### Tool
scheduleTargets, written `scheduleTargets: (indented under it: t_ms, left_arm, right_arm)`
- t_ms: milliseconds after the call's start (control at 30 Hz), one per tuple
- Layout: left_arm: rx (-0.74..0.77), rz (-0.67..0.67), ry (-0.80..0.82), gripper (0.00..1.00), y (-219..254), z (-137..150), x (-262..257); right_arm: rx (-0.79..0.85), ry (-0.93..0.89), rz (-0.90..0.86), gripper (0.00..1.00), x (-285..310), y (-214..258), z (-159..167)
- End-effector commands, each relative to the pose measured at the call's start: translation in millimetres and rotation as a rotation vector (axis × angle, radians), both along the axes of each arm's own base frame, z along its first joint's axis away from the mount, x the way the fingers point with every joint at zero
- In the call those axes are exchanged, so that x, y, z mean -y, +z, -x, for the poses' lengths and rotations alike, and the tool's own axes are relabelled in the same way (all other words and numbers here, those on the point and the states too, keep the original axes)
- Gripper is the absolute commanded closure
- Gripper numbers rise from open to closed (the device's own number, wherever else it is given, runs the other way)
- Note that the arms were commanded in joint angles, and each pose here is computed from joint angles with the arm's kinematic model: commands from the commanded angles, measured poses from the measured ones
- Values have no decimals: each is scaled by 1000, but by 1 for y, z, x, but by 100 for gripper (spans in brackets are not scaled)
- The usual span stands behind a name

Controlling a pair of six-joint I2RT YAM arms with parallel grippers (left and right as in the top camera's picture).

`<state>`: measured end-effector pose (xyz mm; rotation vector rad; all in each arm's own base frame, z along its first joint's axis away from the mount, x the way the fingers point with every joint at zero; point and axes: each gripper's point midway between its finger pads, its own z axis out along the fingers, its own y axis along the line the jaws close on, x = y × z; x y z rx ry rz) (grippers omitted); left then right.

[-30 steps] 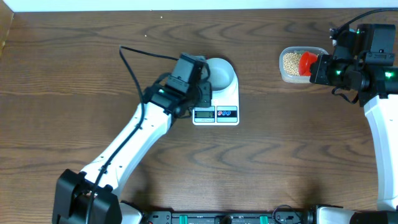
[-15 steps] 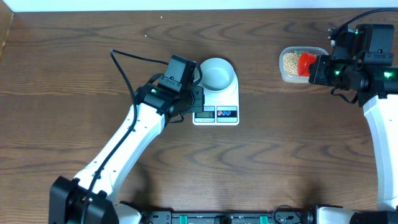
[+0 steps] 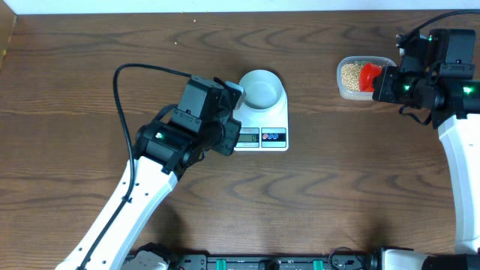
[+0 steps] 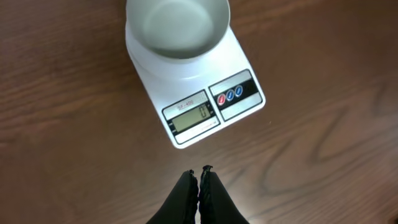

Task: Scoop item into bowl and weigh 50g on scale
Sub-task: 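Raise the left gripper back from the scale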

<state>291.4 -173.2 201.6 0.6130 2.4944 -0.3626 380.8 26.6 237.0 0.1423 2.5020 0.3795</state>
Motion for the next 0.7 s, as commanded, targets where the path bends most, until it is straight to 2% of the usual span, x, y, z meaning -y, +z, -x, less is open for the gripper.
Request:
scheduleTargets:
  t_ms: [0,333,667]
  left_arm:
    - [8,-45,-81,92,-7,3,0]
    - [-20,-110,-50,92,-25,-6,-7]
    - [-45,-58,52,92,-24,-12,-9]
  right_arm:
    - [26,15,5,99,-2,9,0]
    - [22,21,10,99,-2,8,1]
    - [22,21,10,99,-2,8,1]
